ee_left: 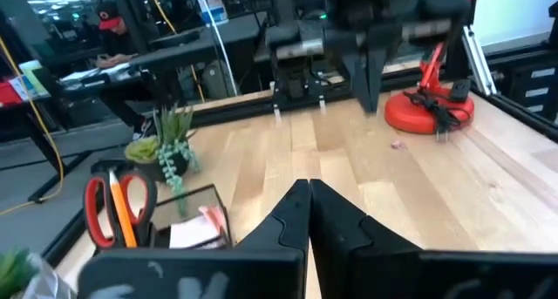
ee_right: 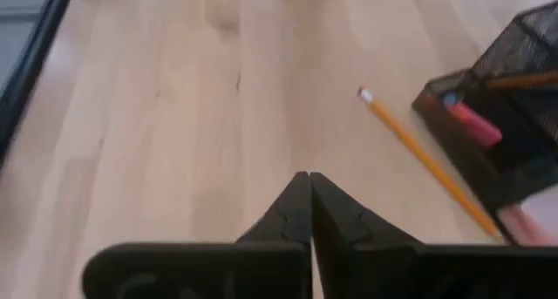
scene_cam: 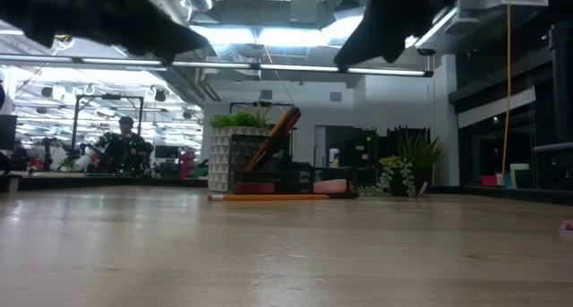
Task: Pick and place office supplies into organizer
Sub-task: Put the pink binder clip into the black desk organizer
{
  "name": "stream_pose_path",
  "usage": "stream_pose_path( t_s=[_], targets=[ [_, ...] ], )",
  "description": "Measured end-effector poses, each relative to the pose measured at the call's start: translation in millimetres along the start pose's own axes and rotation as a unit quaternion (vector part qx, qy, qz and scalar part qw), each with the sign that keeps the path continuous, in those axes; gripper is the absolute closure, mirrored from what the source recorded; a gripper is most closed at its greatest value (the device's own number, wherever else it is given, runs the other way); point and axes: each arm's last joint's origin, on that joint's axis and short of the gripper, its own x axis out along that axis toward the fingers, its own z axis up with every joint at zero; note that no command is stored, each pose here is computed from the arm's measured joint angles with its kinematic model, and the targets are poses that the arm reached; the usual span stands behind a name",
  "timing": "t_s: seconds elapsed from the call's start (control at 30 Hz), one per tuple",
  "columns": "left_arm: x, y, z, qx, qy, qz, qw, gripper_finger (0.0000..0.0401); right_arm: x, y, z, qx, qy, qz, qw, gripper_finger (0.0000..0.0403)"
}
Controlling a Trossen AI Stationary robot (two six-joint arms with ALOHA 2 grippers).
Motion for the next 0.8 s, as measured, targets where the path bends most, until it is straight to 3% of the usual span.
stream_pose_path(
  t_s=[0.23, 0.43, 0.8],
  targets=[
    [-7, -1, -11, -0.003, -0.001, 0.000, 1.000, 0.0400, -16, 4, 13, 0.046, 0.117, 0.017, 0.992, 0.0398],
    [-9, -1, -13, -0.004, -0.001, 0.000, 1.000, 0.0399, -18, 21, 2, 0.017, 0.183, 0.024, 0.983, 0.0389],
    [-9, -1, -14, -0.065, 0.003, -0.001, 0.998, 0.0400, -27, 49, -18, 0.008, 0.227, 0.028, 0.973, 0.0312]
  ],
)
